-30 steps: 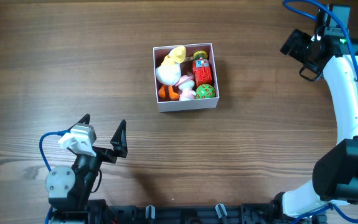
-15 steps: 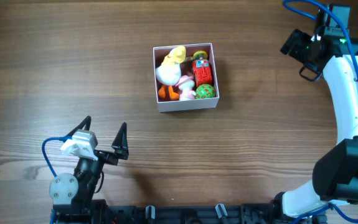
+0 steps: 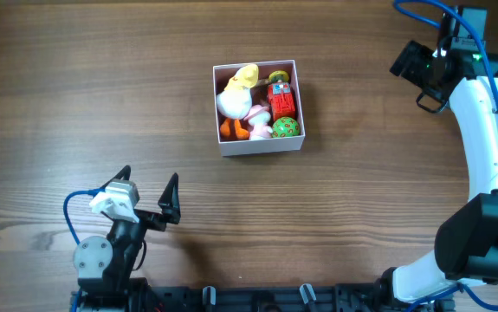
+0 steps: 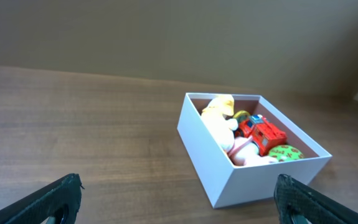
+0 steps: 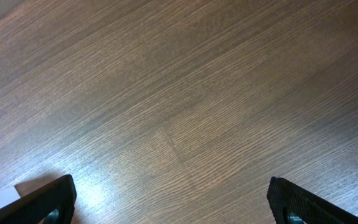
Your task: Pack container
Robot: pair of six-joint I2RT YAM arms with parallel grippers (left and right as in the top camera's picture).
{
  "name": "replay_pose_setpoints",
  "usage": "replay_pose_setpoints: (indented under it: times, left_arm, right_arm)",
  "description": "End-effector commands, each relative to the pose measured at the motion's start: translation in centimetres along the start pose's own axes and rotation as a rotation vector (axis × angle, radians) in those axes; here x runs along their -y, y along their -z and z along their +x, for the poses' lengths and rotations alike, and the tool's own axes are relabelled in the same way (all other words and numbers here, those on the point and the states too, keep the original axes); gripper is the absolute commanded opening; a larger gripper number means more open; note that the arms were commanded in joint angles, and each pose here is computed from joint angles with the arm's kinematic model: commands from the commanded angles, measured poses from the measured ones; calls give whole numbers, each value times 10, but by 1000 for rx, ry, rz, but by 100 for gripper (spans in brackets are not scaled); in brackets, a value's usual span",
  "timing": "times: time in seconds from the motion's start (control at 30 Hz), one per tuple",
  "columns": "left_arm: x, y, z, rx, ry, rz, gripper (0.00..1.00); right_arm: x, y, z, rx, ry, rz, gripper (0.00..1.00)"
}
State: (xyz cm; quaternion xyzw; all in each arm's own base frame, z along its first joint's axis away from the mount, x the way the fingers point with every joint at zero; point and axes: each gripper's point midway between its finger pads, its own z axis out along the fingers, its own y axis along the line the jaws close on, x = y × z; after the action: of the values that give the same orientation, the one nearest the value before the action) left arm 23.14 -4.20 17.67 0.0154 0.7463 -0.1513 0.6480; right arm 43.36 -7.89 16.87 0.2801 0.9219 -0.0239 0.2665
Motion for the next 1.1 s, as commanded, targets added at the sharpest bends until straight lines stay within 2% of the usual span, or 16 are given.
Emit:
replay_pose_setpoints:
  times: [0.0,0.4,0.53,0.73,0.8,1.07]
  left_arm:
    - [-7,-7,12,17,7,-10,100]
    - [-6,-9,10,50,-2,0,100]
    - [1,-5,-23,186,-50,23,100]
    - [8,4,-55,320,-83,41,100]
    - [8,3,-54,314,-81,45,100]
    - [7,-8,2,81,-24,69,100]
  right_arm:
    - [-2,-4,2,-12,1,-5,100]
    - [-2,-4,2,-12,1,-5,100]
    - [-2,-4,2,-12,1,-5,100]
    - [-2,-4,2,-12,1,-5,100]
    - [-2,-4,2,-12,1,-5,100]
    - [-2,-4,2,-12,1,-5,100]
